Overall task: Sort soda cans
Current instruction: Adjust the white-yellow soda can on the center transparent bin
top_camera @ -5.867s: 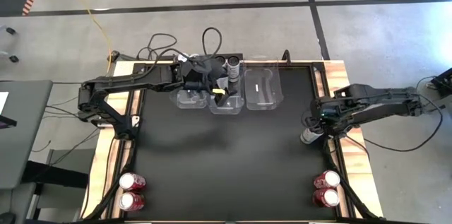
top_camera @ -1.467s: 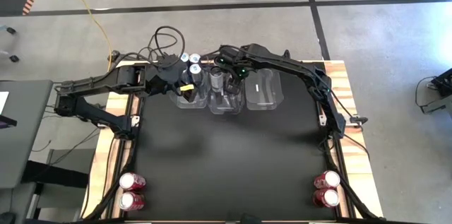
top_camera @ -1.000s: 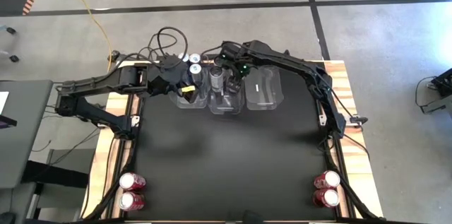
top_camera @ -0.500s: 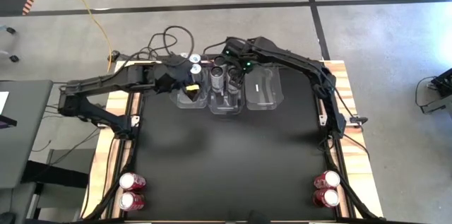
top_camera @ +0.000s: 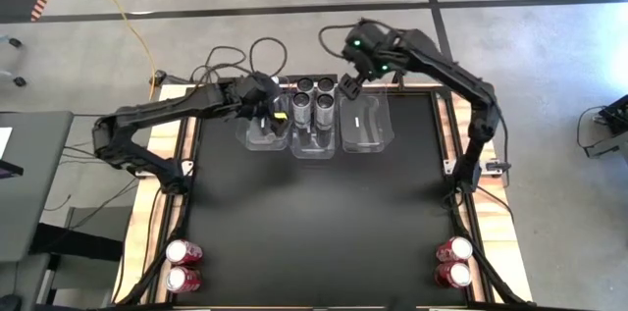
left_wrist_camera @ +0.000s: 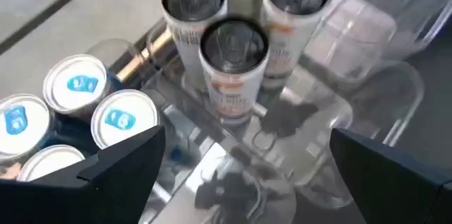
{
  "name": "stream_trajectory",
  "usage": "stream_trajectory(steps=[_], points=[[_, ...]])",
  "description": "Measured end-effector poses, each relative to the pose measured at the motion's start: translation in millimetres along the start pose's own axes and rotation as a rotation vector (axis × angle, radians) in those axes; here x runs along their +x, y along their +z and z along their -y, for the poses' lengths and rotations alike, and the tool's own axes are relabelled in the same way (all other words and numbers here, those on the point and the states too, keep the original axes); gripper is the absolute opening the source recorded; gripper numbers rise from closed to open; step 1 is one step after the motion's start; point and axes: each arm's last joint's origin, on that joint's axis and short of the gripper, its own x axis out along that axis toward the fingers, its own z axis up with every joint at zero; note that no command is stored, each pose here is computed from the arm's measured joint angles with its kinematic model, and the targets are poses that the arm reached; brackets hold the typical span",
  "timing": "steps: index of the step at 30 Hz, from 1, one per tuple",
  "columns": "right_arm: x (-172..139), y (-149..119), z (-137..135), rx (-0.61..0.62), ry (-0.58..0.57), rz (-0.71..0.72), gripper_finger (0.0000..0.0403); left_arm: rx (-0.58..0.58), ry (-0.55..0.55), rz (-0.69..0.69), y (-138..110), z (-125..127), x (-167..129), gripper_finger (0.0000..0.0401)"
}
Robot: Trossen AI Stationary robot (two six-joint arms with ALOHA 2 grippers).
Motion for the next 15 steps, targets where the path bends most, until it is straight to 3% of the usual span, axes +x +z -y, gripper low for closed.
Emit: stream_trajectory(steps=[5,10,15], points=[[-4,-10,5,-0.009,-0.004,0.012,0.0325,0.018,0.017,-0.048,-8,-4,7,0.0364],[8,-30,16,0.034,-0.008,0.001,0.0289,0.1,0.006,-0.06,-9,-6,7,0.0281],[35,-56,17,0.153,0.194,0.019,0.0249,0.18,-0.033,-0.06,-8,-7,8,0.0181]])
